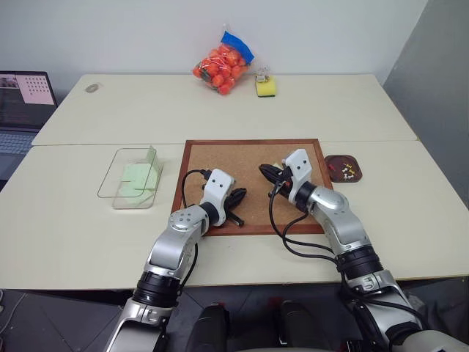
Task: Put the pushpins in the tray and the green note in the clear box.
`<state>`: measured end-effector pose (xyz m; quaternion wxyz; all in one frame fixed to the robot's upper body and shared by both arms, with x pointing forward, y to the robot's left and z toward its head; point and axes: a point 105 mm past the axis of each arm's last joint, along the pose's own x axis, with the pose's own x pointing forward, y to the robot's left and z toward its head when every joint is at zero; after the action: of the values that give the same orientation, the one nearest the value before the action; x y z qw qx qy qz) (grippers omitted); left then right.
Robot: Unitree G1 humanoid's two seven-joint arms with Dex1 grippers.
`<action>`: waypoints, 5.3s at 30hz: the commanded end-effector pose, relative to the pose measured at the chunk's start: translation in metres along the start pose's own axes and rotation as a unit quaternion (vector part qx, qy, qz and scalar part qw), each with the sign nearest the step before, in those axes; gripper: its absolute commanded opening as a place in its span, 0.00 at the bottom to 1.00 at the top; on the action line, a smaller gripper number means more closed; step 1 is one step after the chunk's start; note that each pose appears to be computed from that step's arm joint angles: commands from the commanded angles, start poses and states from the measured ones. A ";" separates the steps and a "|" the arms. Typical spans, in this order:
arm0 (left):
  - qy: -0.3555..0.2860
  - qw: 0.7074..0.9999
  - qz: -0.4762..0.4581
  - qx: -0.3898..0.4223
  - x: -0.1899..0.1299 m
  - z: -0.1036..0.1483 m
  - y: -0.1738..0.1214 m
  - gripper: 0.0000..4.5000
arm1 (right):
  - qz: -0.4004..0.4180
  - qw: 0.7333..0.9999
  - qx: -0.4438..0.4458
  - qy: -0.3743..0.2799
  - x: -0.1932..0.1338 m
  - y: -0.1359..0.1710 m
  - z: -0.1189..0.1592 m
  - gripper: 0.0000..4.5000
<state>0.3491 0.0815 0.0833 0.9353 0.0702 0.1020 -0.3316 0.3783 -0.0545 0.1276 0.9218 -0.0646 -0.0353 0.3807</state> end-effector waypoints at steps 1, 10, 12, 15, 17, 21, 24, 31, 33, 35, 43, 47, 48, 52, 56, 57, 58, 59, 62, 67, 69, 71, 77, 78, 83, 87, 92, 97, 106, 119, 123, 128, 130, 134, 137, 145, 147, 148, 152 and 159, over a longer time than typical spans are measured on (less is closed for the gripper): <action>0.003 1.000 -0.002 0.013 0.000 -0.004 -0.005 0.00 | -0.038 0.999 -0.005 -0.031 -0.003 -0.016 0.022 0.01; -0.093 0.994 -0.042 -0.045 0.001 0.033 -0.029 0.30 | -0.172 0.980 0.070 -0.075 -0.005 -0.056 0.055 0.00; -0.113 0.992 -0.040 -0.038 0.002 0.041 -0.032 0.39 | -0.191 0.974 0.094 -0.083 -0.004 -0.062 0.062 0.00; -0.131 0.991 -0.029 -0.030 0.004 0.046 -0.033 0.54 | -0.212 0.965 0.125 -0.093 -0.003 -0.067 0.070 0.00; -0.145 0.989 -0.022 -0.025 0.006 0.050 -0.033 0.64 | -0.223 0.958 0.151 -0.096 -0.003 -0.069 0.074 0.00; -0.177 0.984 -0.003 -0.012 0.013 0.061 -0.034 0.81 | -0.229 0.946 0.205 -0.100 -0.002 -0.069 0.077 0.00; -0.191 0.982 0.011 -0.005 0.022 0.067 -0.033 0.93 | -0.228 0.937 0.242 -0.103 -0.002 -0.065 0.080 0.00; -0.200 0.980 0.008 0.003 0.037 0.073 -0.040 0.99 | -0.212 0.930 0.282 -0.105 -0.005 -0.056 0.085 0.00; -0.199 0.980 0.005 0.004 0.040 0.073 -0.042 0.99 | -0.208 0.929 0.287 -0.104 -0.005 -0.054 0.086 0.00; -0.201 0.979 0.002 0.002 0.044 0.075 -0.044 0.99 | -0.201 0.926 0.302 -0.105 -0.006 -0.052 0.085 0.00; -0.221 0.975 -0.006 0.021 0.055 0.088 -0.053 0.99 | -0.190 0.909 0.352 -0.116 -0.007 -0.047 0.086 0.00; -0.222 0.974 -0.004 0.048 0.053 0.089 -0.050 0.99 | -0.171 0.915 0.349 -0.110 -0.010 -0.045 0.086 0.00; -0.221 0.974 -0.005 0.055 0.052 0.088 -0.049 0.99 | -0.162 0.918 0.345 -0.107 -0.012 -0.044 0.086 0.00; -0.215 0.974 -0.010 0.073 0.046 0.085 -0.042 0.99 | -0.118 0.937 0.318 -0.081 -0.020 -0.040 0.083 0.00; -0.208 0.973 -0.038 0.091 0.037 0.082 -0.036 0.99 | -0.028 0.962 0.267 -0.048 -0.034 -0.031 0.082 0.00; -0.205 0.972 -0.052 0.099 0.035 0.082 -0.036 0.99 | 0.006 0.968 0.247 -0.037 -0.038 -0.026 0.082 0.00; -0.203 0.972 -0.062 0.104 0.033 0.082 -0.036 0.99 | 0.029 0.971 0.234 -0.030 -0.041 -0.023 0.081 0.00; -0.200 0.971 -0.072 0.110 0.032 0.081 -0.037 0.99 | 0.047 0.973 0.224 -0.022 -0.044 -0.021 0.080 0.00; -0.188 0.963 -0.118 0.151 0.026 0.078 -0.043 0.99 | 0.113 0.976 0.186 0.010 -0.053 -0.013 0.076 0.00; -0.169 0.929 -0.188 0.270 0.014 0.075 -0.052 0.99 | 0.200 0.966 0.154 0.046 -0.064 -0.003 0.073 0.00; -0.167 0.919 -0.200 0.296 0.013 0.074 -0.053 0.99 | 0.207 0.966 0.150 0.049 -0.064 -0.004 0.073 0.00; -0.171 0.913 -0.206 0.309 0.013 0.075 -0.054 0.99 | 0.209 0.965 0.147 0.053 -0.063 -0.005 0.072 0.00; -0.182 0.902 -0.216 0.326 0.010 0.079 -0.055 0.99 | 0.213 0.965 0.142 0.060 -0.064 -0.007 0.069 0.00; -0.182 0.901 -0.220 0.327 0.009 0.079 -0.056 0.99 | 0.213 0.965 0.142 0.060 -0.065 -0.007 0.069 0.00; -0.162 0.893 -0.236 0.347 0.011 0.067 -0.059 0.99 | 0.217 0.963 0.145 0.059 -0.066 -0.004 0.069 0.00; -0.174 0.892 -0.234 0.345 0.014 0.071 -0.061 0.87 | 0.222 0.962 0.147 0.059 -0.067 -0.002 0.070 0.00; -0.178 0.890 -0.228 0.352 0.016 0.073 -0.061 0.64 | 0.226 0.961 0.146 0.065 -0.069 0.000 0.068 0.00; -0.186 0.887 -0.226 0.357 0.016 0.077 -0.061 0.41 | 0.224 0.961 0.145 0.069 -0.069 0.001 0.064 0.00; -0.192 0.876 -0.222 0.383 0.015 0.076 -0.063 0.04 | 0.211 0.964 0.145 0.074 -0.069 -0.003 0.057 0.00; -0.213 0.796 -0.156 0.545 0.020 0.084 -0.056 0.01 | 0.196 0.969 0.132 0.067 -0.066 -0.013 0.063 0.00; -0.217 0.783 -0.151 0.563 0.021 0.084 -0.054 0.01 | 0.193 0.971 0.128 0.065 -0.065 -0.015 0.064 0.00; -0.218 0.776 -0.144 0.574 0.021 0.083 -0.051 0.01 | 0.191 0.972 0.122 0.066 -0.063 -0.015 0.064 0.00; -0.219 0.773 -0.138 0.579 0.021 0.085 -0.050 0.01 | 0.192 0.972 0.120 0.067 -0.063 -0.015 0.063 0.00; -0.224 0.751 -0.157 0.601 0.018 0.081 -0.058 0.01 | 0.190 0.973 0.115 0.061 -0.060 -0.017 0.067 0.00; -0.225 0.746 -0.166 0.604 0.017 0.076 -0.061 0.01 | 0.181 0.976 0.111 0.053 -0.058 -0.022 0.071 0.00; -0.225 0.825 -0.142 0.499 0.019 0.085 -0.053 0.01 | 0.026 0.996 0.090 0.012 -0.051 -0.072 0.081 0.00; -0.227 0.880 -0.134 0.396 0.021 0.092 -0.053 0.01 | -0.085 0.994 0.068 0.017 -0.054 -0.104 0.073 0.00; -0.227 0.896 -0.136 0.357 0.021 0.094 -0.054 0.01 | -0.125 0.990 0.060 0.020 -0.056 -0.115 0.070 0.00; -0.212 0.939 -0.174 0.206 0.018 0.097 -0.070 0.01 | -0.272 0.960 0.030 0.054 -0.078 -0.159 0.044 0.00; -0.192 0.954 -0.176 0.147 0.015 0.105 -0.077 0.01 | -0.317 0.941 0.067 0.094 -0.089 -0.171 0.012 0.00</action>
<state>0.3281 -0.0088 0.1613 0.8403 0.1282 -0.1005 -0.5171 0.4314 -0.2327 0.1542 0.9944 -0.0296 0.0718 0.0710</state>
